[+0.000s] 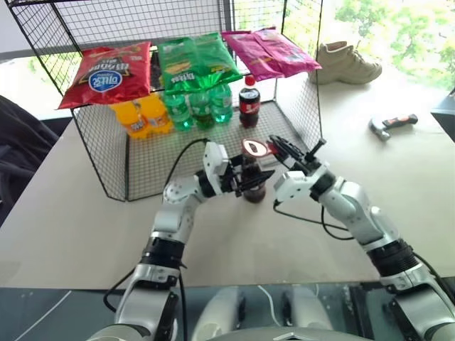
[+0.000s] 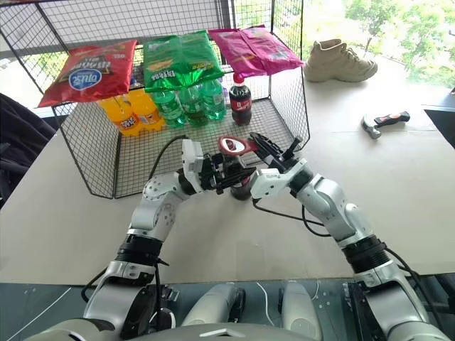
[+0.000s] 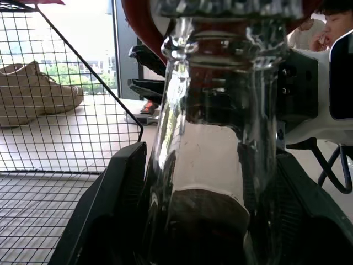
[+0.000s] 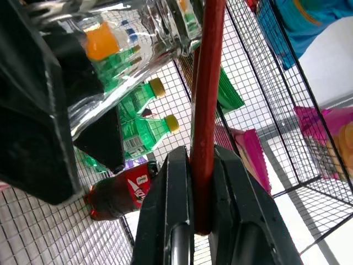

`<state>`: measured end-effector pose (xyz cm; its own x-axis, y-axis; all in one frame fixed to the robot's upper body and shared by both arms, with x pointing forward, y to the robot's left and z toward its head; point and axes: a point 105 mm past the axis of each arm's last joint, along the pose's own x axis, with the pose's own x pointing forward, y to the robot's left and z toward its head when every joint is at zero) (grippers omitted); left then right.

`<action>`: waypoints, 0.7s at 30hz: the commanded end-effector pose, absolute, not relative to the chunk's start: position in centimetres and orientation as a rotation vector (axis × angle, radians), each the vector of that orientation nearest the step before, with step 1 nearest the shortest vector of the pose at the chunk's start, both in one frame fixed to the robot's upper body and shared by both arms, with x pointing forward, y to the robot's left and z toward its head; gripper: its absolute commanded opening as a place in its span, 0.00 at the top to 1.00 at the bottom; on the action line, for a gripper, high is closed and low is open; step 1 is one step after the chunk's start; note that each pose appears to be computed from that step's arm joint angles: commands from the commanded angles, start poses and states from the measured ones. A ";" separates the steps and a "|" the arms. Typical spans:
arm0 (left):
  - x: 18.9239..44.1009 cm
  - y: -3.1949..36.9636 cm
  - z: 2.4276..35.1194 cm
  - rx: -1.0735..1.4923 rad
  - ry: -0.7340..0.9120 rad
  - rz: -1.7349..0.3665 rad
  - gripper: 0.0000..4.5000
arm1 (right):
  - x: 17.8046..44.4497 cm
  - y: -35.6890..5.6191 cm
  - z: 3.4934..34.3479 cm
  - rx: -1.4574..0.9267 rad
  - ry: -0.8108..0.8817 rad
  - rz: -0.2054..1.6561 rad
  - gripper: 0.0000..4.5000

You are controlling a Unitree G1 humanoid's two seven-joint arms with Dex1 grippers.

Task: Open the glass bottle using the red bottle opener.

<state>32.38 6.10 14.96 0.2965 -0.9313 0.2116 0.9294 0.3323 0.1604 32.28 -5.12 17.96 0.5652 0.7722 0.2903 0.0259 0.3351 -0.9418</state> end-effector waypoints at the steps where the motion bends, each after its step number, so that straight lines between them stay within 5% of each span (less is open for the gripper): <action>1: 32.4 5.3 15.2 0.022 -0.291 -1.260 0.48 | 32.6 -5.3 16.3 -1.255 -0.829 0.663 1.00; 21: 32.3 5.1 14.6 0.019 -0.281 -1.260 0.48 | 34.0 -6.1 19.1 -1.372 -0.948 0.656 1.00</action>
<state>32.63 5.80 14.89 0.2942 -0.9315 0.2140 0.9308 0.3301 0.1570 33.76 -6.09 19.42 0.4945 0.8389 0.2272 0.1111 0.1983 -0.9738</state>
